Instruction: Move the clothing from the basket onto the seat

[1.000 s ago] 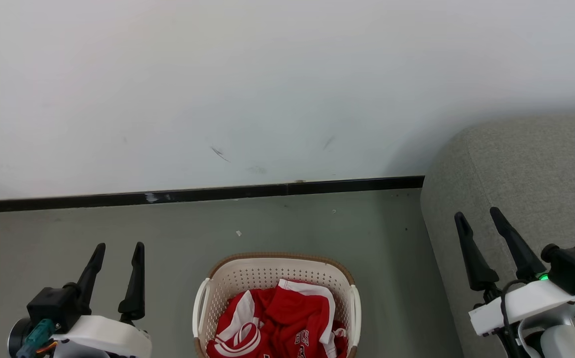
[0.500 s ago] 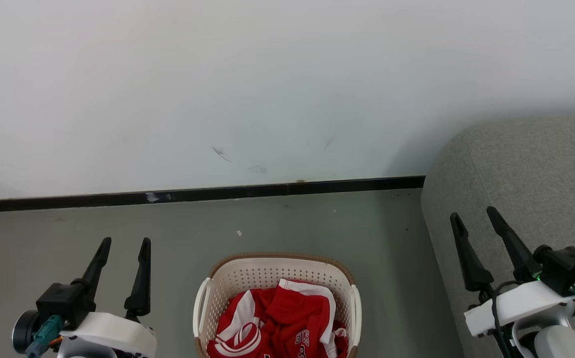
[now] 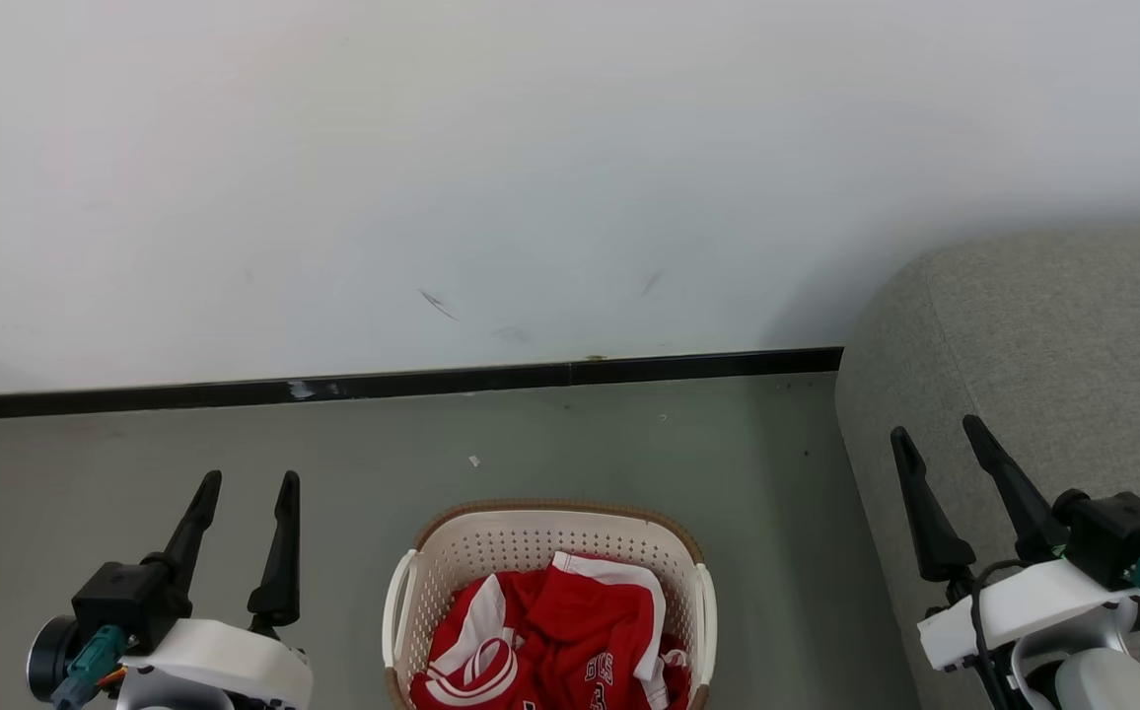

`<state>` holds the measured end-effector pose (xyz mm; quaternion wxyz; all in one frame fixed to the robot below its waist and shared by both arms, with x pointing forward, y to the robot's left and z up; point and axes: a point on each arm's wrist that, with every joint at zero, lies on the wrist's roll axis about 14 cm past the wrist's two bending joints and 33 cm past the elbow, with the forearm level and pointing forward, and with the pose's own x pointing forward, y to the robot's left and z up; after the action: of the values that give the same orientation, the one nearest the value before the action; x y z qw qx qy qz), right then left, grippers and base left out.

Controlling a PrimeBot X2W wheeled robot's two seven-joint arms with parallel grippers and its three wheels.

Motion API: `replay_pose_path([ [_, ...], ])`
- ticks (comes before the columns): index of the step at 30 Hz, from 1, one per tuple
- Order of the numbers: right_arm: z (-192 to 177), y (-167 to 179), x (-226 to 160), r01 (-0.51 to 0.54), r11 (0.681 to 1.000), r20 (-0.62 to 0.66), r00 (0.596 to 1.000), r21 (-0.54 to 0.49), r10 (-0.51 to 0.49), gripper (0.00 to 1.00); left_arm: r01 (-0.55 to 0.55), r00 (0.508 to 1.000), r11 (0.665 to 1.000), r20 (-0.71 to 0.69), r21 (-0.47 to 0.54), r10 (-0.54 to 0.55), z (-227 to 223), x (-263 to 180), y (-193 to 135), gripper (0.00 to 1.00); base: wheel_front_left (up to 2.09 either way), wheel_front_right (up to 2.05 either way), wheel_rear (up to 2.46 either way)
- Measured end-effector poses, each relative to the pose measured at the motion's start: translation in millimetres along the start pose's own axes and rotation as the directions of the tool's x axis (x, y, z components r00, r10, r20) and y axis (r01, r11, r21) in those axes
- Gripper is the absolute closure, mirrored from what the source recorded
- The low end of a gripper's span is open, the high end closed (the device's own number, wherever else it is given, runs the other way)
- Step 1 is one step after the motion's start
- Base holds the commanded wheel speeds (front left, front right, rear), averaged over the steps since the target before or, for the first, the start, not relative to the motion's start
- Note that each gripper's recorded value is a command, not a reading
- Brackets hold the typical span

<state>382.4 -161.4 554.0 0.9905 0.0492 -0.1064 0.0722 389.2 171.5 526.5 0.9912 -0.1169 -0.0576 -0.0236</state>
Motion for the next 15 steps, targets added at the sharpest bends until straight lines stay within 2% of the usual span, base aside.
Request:
replay_pose_path([
  [15, -6.2, -3.8, -0.6, 0.023, 1.0, -0.016, 1.0, 0.014, -0.023, 0.0, 0.008, 1.0, 1.0, -0.008, -0.014, -0.008, -3.9, 2.1, -2.2, 0.0, 0.0, 0.0, 0.0],
])
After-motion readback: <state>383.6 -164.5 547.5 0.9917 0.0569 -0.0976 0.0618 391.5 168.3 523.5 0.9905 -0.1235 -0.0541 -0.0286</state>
